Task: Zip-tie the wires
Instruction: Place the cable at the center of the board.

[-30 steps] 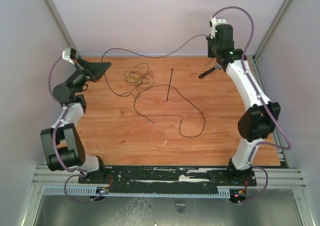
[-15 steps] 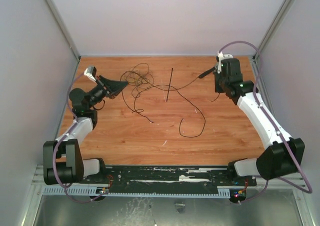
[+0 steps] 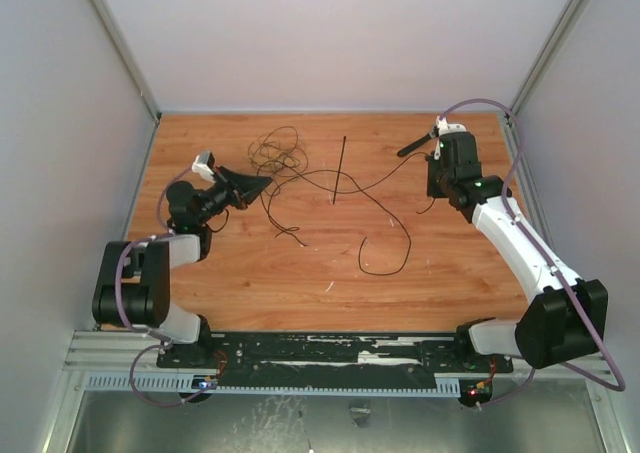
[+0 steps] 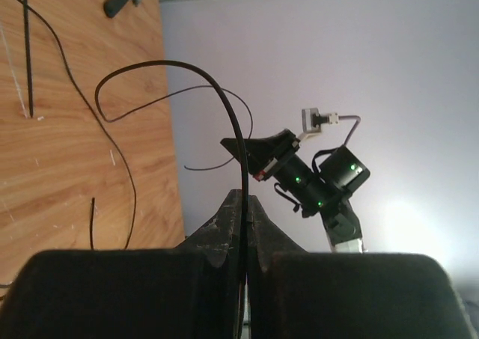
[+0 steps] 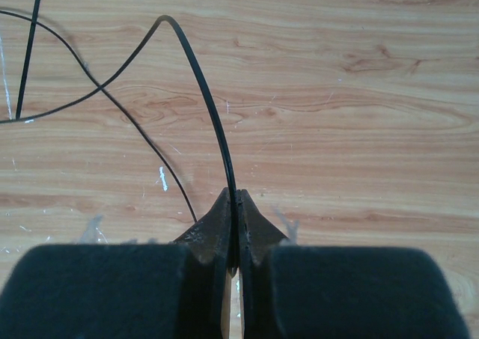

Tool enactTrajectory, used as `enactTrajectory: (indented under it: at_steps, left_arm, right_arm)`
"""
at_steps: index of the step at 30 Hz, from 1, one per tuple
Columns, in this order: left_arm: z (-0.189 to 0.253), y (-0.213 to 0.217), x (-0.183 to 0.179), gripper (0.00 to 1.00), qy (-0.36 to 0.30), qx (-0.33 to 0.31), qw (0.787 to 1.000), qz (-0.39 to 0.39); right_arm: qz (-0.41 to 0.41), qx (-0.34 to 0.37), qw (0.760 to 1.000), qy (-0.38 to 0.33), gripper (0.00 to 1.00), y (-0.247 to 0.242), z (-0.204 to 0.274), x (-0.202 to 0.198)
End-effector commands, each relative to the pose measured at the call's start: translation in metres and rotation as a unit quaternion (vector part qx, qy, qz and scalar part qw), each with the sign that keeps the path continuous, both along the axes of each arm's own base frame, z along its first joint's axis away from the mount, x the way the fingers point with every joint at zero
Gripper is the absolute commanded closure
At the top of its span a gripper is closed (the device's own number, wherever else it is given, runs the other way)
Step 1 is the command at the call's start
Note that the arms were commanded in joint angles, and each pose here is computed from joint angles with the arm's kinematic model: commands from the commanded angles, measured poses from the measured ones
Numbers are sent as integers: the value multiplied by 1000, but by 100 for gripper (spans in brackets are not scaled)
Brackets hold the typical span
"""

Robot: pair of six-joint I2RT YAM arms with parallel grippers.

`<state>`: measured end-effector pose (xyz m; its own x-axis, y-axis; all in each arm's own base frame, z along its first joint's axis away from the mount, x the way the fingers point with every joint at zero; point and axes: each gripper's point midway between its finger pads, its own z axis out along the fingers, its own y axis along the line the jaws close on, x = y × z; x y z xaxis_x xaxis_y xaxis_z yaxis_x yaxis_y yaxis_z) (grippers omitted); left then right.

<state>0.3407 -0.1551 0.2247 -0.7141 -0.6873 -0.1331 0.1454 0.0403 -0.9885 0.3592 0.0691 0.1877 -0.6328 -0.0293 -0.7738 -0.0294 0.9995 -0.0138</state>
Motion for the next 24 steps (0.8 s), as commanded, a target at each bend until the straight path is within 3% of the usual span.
enactTrajectory:
  at_steps: [1, 9, 24]
  left_arm:
    - [4, 3, 12, 97, -16, -36, 999, 16]
    - [-32, 6, 33, 100, 4, -72, 997, 23]
    - [-111, 38, 49, 97, 77, 88, 987, 109]
  right_arm:
    - [-22, 9, 999, -28, 100, -4, 12, 12]
    - [-23, 0, 1000, -19, 100, -9, 4, 7]
    - [-41, -27, 999, -12, 100, -20, -8, 7]
